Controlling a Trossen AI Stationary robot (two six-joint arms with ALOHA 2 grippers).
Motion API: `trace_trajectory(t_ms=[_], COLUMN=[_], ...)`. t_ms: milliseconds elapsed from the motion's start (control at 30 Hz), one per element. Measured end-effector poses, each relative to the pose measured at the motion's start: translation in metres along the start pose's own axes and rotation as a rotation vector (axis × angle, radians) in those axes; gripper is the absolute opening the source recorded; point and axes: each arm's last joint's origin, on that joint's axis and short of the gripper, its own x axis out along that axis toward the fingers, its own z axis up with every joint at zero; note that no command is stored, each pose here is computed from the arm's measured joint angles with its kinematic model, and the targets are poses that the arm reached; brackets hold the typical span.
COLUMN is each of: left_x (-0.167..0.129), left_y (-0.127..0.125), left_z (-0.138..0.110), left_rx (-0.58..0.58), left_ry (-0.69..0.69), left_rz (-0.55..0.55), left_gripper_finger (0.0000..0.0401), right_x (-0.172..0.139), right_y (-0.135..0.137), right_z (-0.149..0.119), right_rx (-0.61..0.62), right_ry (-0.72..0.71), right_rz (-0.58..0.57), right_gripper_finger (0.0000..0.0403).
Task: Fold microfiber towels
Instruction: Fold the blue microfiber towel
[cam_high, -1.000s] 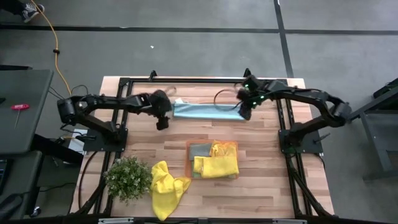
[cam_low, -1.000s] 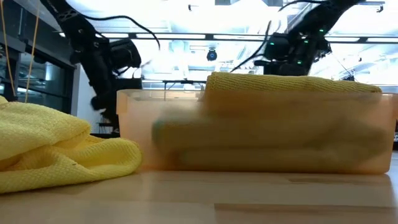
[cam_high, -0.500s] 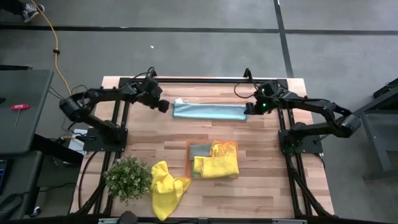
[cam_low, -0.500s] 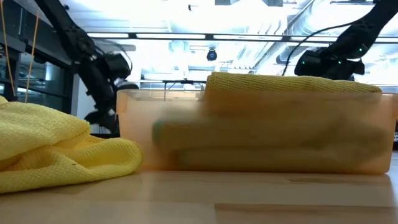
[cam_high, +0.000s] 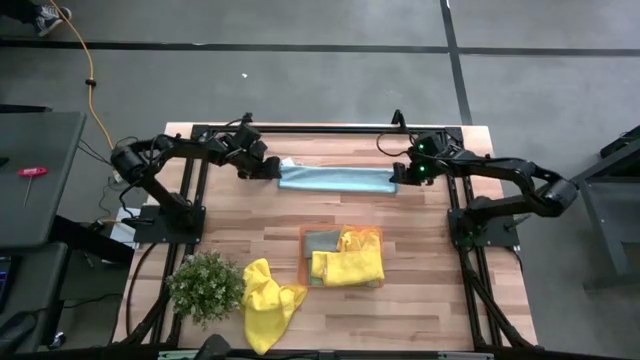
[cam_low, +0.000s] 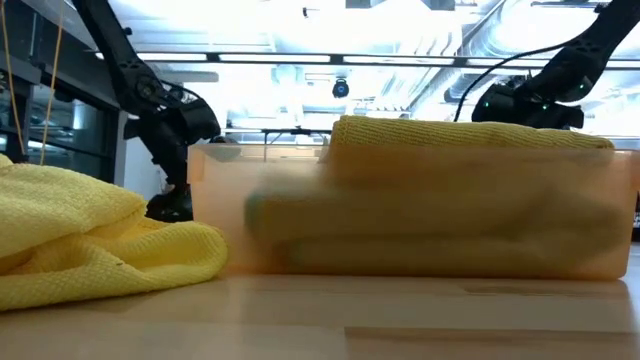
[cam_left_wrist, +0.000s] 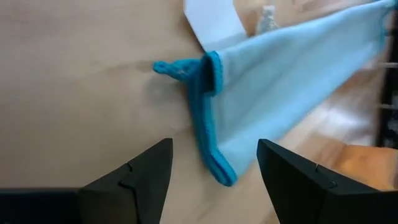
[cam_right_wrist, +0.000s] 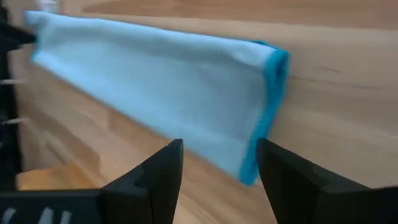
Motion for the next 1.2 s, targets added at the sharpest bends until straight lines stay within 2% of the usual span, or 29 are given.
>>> trace_trajectory(t_ms=[233, 600, 900, 1033, 1200], left_x=[0.000, 0.000, 0.000, 0.000, 0.000], left_y=[0.003, 0.002, 0.002, 0.002, 0.002], left_z=[0.002, 0.002, 0.003, 0.003, 0.003], left_rx=[-0.020, -0.013, 0.021, 0.021, 0.035], left_ry=[0.010, 0.003, -0.007, -0.008, -0.008], left_rz=[-0.016, -0.017, -0.023, -0.021, -0.021], left_gripper_finger=[0.0224, 0.0225, 0.0225, 0.0225, 0.0225], right_x=[0.020, 0.031, 0.043, 0.045, 0.046], right_y=[-0.012, -0.010, 0.000, 0.001, 0.001], right_z=[0.004, 0.011, 0.002, 0.000, -0.004], right_rx=[0.085, 0.193, 0.186, 0.191, 0.170], right_ry=[0.026, -0.034, -0.060, -0.101, -0.124], right_rz=[-0.083, -0.048, -0.110, -0.152, -0.204], right_gripper_finger=[0.0195, 0.0195, 0.0192, 0.0157, 0.0052])
